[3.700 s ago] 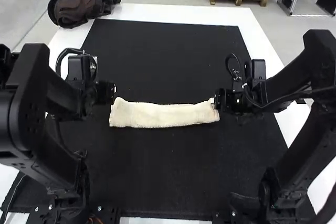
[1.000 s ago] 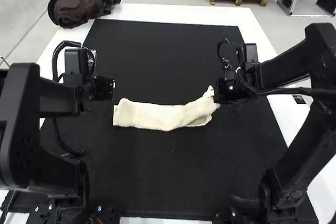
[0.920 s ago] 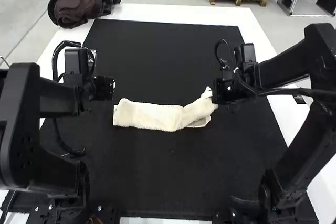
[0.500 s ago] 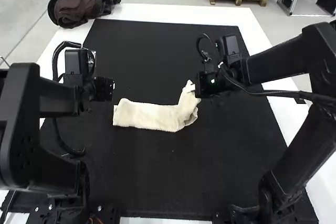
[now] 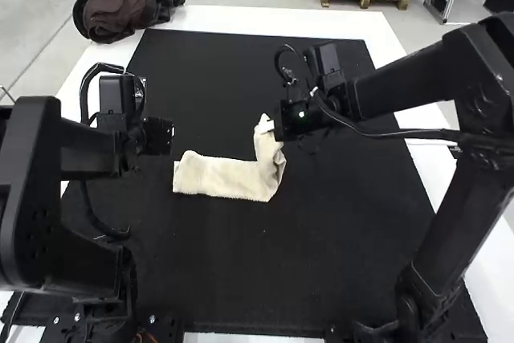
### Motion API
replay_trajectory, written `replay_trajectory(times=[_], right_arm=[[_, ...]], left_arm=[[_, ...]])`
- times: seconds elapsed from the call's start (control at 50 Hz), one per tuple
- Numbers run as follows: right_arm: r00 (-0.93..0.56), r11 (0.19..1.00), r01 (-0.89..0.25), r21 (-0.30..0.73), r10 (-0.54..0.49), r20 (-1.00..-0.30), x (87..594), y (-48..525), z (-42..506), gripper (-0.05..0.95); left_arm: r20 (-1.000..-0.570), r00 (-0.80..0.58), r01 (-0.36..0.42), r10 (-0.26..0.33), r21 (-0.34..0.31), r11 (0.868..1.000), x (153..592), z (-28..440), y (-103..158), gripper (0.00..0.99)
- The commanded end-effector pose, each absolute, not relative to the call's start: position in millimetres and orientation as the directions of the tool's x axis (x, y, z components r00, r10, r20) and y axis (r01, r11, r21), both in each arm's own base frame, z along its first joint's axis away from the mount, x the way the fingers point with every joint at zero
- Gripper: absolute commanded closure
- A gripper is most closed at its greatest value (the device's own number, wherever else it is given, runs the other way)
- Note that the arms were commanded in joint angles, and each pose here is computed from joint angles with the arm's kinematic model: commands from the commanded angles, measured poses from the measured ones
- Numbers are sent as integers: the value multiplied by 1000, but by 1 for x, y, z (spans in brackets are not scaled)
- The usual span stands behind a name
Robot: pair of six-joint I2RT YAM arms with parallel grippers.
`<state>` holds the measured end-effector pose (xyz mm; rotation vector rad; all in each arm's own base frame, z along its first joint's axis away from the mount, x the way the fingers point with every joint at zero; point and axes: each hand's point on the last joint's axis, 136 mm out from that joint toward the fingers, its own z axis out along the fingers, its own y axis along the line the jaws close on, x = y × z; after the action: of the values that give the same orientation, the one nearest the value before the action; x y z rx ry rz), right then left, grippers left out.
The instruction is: Fold the towel.
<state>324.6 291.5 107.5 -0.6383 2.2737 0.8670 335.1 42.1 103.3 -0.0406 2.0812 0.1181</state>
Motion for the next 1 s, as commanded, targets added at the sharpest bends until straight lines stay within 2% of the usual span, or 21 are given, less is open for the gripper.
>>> replay_trajectory(times=[0.0,0.98], right_arm=[[-676,645,-637,422,-204,-708,325,312,122,925],[-598,476,-768,428,-296,-745,308,448,109,925]], left_arm=[[-903,-428,-108,32,86,990,344,131,50,26],[-924,-382,-201,2,85,976,341,145,82,26]])
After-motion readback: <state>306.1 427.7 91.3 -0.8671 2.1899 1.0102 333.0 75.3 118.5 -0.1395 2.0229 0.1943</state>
